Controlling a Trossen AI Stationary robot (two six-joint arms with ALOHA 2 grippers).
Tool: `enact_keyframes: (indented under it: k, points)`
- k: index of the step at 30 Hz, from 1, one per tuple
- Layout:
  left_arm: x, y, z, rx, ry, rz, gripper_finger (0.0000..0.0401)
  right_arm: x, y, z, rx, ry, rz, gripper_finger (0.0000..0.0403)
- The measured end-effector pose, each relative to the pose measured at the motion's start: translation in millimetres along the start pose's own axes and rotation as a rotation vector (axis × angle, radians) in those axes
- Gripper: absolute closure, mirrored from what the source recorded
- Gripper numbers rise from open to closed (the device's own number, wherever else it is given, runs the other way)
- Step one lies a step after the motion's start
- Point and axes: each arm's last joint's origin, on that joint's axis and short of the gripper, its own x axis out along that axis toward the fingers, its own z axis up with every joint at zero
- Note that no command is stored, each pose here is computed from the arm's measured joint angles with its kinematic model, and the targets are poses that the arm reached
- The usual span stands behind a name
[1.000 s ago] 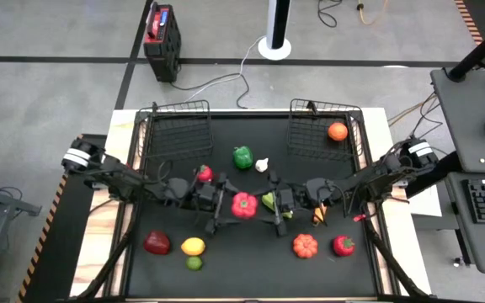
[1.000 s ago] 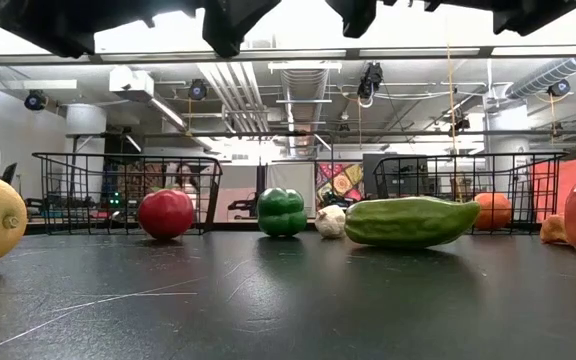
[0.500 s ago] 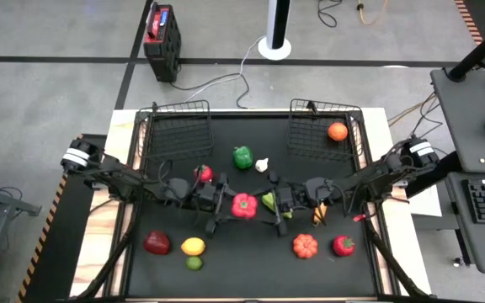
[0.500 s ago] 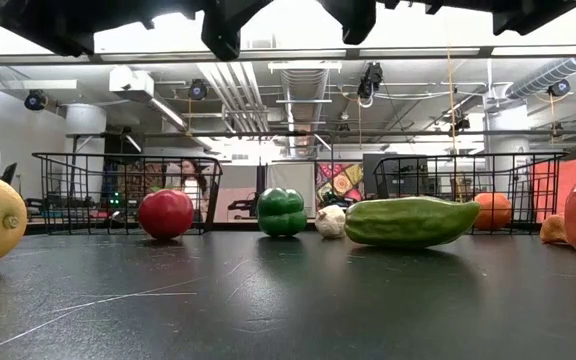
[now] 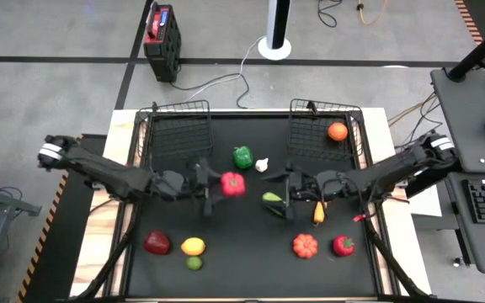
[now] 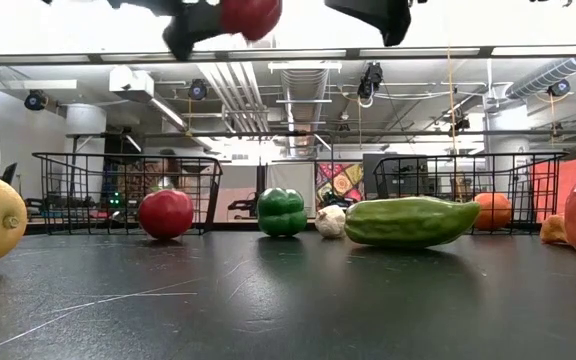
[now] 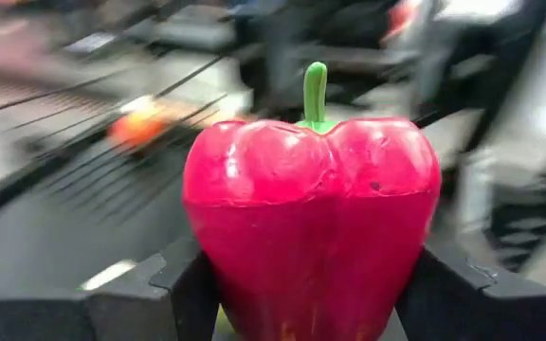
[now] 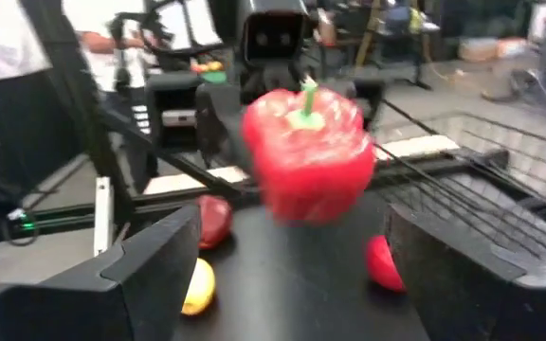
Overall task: Sort produce into baskets
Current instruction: Put the red bell pepper into the left wire basket
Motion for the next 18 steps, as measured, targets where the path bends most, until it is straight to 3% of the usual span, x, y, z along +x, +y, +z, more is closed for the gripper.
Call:
enact_keyframes:
  k: [9,18]
  points:
    - [-62,39,50,0.059,0.334,0.624,0.0175,-3,-1,1,0.01,0.018,-0.009,0.0099]
    - [-76,91,78,0.088,0.534,0.84,0.0175,-2,-1,0,0.009,0.022,-0.012,0.0093]
